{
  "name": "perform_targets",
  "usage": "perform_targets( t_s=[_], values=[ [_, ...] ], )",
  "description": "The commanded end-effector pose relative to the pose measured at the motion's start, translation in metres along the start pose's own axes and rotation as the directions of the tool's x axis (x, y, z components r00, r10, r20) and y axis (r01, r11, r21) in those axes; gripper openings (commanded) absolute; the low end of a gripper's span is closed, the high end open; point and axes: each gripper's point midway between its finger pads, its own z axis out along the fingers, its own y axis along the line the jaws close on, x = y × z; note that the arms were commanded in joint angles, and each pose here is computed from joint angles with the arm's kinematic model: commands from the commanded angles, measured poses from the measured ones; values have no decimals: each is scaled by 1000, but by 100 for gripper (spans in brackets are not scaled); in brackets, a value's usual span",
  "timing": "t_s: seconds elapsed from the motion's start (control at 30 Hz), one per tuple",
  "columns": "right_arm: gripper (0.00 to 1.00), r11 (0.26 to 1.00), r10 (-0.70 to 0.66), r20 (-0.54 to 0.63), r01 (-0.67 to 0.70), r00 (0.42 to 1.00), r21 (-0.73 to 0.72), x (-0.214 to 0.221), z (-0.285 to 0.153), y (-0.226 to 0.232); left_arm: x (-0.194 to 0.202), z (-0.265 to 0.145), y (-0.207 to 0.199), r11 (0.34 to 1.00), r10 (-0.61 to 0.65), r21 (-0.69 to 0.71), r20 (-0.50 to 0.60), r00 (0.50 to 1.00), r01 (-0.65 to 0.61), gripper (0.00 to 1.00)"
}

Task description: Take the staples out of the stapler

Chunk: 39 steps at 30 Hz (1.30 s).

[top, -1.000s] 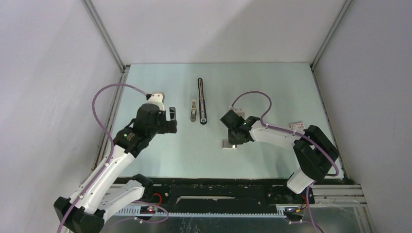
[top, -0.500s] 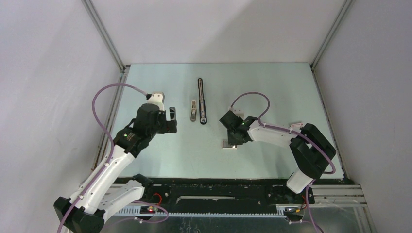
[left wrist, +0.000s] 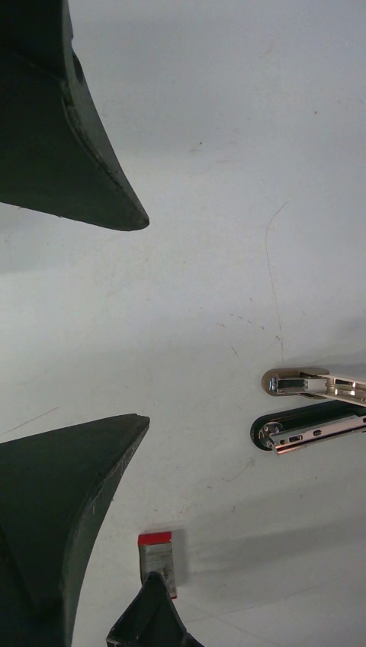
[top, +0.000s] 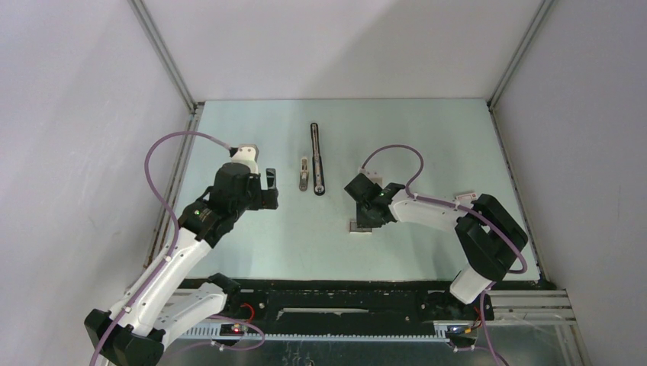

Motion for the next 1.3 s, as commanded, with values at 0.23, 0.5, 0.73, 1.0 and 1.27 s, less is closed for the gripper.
perform_targets(
  t_s=[0.23, 0.5, 0.73, 1.0, 1.27],
  values=[
    [35, 998, 47, 179, -53, 983, 28, -50, -55, -29, -5, -1, 0, 1000, 12, 8, 19, 1000, -12, 95],
    [42, 976, 161, 235, -190, 959, 108, -70, -65, -110, -6, -3, 1, 1000, 11, 6, 27, 1000, -12, 95],
    [46, 906, 364, 307, -411, 879, 100, -90, -73, -185, -9, -6, 0, 1000, 7, 16, 40, 999, -8, 96],
    [70, 719, 601, 428, -690, 676, 79, -98, -82, -274, -9, -8, -2, 999, 4, 32, 42, 999, -6, 96],
    [74, 552, 688, 506, -828, 520, 99, -105, -82, -350, -8, -7, -5, 999, 1, 45, 38, 999, -3, 96]
  ],
)
